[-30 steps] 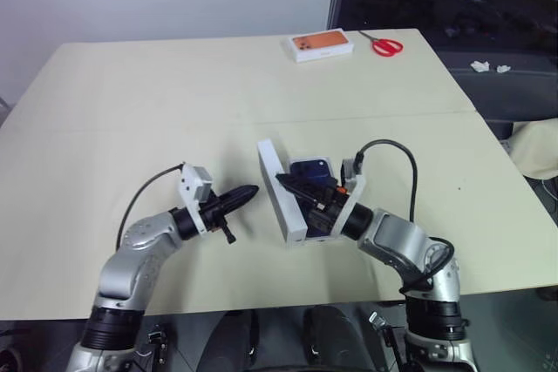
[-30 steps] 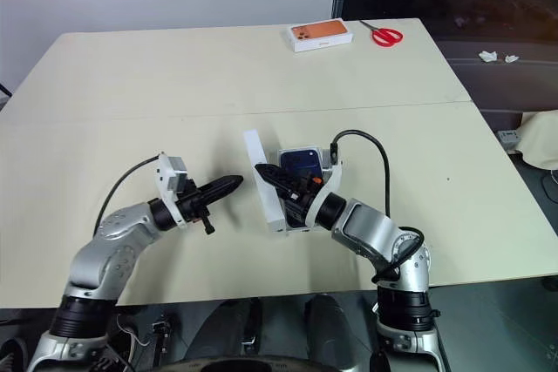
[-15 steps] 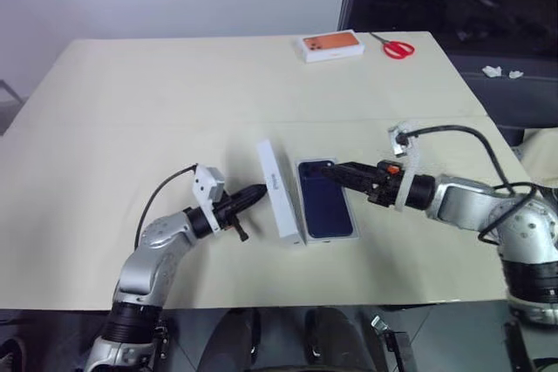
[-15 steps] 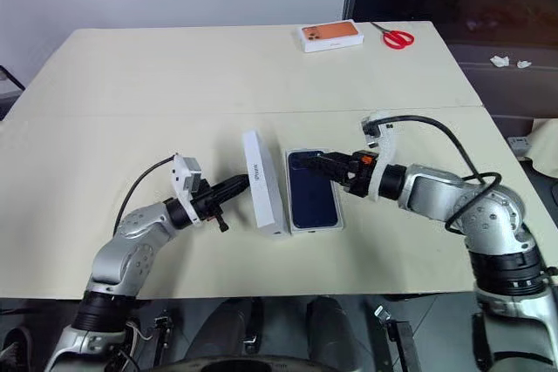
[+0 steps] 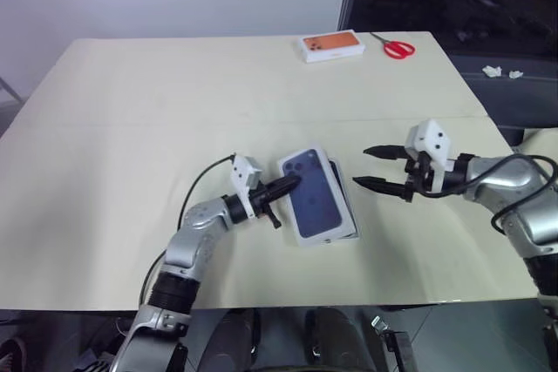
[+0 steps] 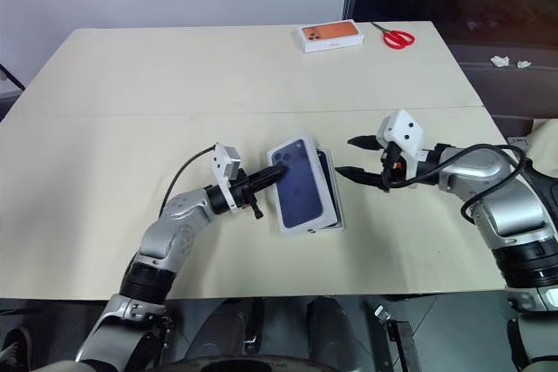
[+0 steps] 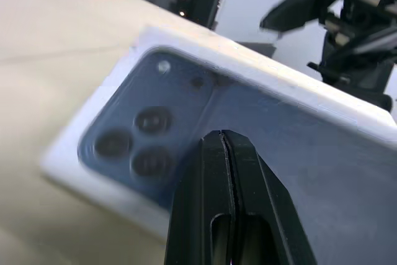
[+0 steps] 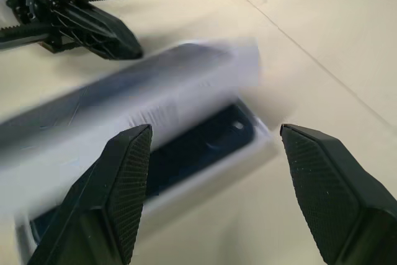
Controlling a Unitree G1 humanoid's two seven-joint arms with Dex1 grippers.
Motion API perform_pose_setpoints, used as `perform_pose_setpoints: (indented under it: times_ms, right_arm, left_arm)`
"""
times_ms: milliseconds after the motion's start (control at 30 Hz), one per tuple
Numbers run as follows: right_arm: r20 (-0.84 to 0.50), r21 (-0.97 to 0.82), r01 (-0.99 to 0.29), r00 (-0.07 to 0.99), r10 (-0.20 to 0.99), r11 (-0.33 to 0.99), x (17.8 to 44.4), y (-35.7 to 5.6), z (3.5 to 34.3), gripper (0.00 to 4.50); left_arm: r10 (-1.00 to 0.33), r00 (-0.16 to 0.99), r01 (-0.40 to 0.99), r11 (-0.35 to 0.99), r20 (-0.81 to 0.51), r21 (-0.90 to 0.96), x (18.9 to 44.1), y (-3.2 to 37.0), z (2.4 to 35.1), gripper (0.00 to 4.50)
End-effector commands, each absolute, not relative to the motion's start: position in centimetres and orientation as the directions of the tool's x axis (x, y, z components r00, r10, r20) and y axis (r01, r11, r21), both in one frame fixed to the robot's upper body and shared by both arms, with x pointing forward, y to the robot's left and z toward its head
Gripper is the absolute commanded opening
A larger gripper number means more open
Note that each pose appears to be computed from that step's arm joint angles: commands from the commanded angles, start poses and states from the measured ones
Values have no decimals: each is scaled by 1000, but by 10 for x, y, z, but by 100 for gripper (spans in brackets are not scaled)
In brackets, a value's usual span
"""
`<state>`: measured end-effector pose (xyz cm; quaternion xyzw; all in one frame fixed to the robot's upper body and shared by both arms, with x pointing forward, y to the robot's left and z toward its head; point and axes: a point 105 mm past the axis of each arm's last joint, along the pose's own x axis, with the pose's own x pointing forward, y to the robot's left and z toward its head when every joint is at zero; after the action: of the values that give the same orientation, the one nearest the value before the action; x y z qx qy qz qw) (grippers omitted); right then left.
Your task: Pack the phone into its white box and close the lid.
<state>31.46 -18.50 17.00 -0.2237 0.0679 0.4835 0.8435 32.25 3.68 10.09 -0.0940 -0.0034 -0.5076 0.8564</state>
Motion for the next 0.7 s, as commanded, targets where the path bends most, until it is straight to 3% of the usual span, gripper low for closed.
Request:
perform_pose_setpoints:
  times_ms: [33,233,333,500,700]
  right_arm:
    - [-314,-358,-849,502,806,389,310,-176,173,344]
    - [-312,-339,-858,488,815,385,310,-167,165,344]
    - [-291,-321,-861,485,825,393,311,-162,167,255]
    - [-327,-351,-859,486,810,374,312,-158,157,7]
    - [-369,-377,-850,502,782,368,317,-155,144,2]
  left_arm:
    - [-864,480,877,470,153,-98,326,39,120,0]
    - [-842,522,853,515,139,-84,325,66,128,0]
    - [-835,547,837,542,63,-81,320,80,119,0]
    - [-838,544,830,544,-42,-125,314,83,99,0]
    - [-857,491,852,510,-158,-115,308,71,73,0]
